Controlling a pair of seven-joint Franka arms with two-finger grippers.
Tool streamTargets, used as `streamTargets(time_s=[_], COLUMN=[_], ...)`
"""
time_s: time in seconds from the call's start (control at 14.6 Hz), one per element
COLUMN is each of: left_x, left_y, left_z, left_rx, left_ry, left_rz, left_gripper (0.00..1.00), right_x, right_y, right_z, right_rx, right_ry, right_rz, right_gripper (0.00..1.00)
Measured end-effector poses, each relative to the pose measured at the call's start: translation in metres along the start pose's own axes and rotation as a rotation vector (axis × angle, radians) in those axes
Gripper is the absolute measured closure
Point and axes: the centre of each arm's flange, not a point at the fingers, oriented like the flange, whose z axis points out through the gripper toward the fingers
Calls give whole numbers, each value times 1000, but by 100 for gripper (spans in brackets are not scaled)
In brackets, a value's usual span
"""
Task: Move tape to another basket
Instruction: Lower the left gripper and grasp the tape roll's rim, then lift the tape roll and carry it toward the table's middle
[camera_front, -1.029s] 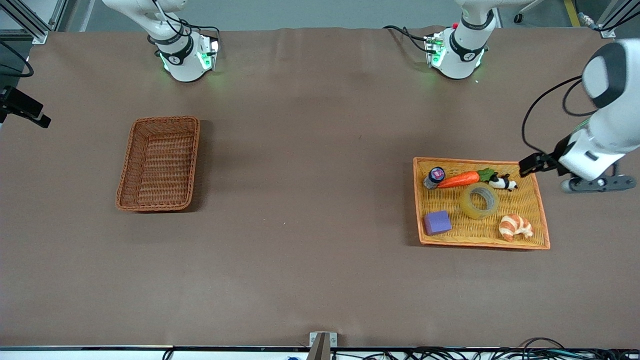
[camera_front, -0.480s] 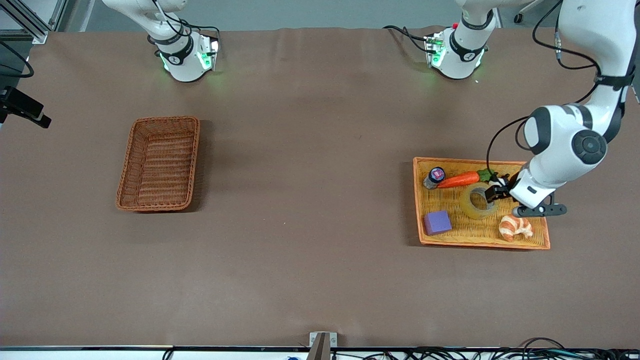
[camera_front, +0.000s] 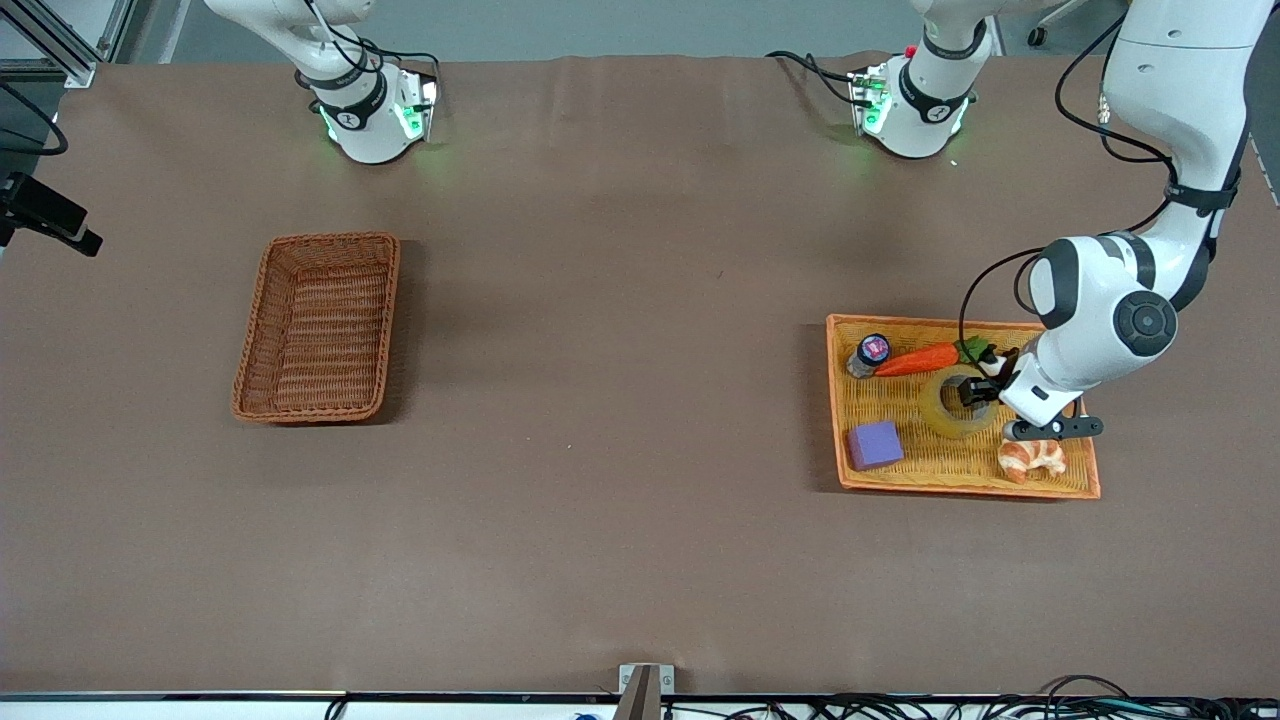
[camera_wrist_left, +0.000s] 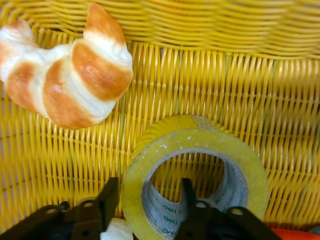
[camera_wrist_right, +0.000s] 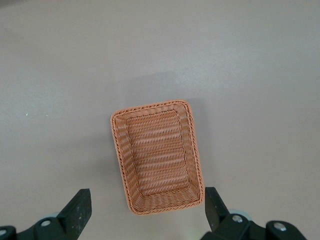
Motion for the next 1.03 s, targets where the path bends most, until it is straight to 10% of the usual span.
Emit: streamTargets(time_s=[0.21,0.55,1.03], left_x=[8,35,18], left_y=[-2,19,259], left_z=[-7,-100,-185], left_rx=[0,0,-29], left_ry=[19,21,-39], left_rz=[-3,-16,-219], left_gripper=[79,79,79], right_x=[0,0,0], right_y=[0,0,0], right_z=[0,0,0], right_rx=[0,0,0], right_ry=[0,0,-1], right_rz=[0,0,1], right_gripper=[0,0,0])
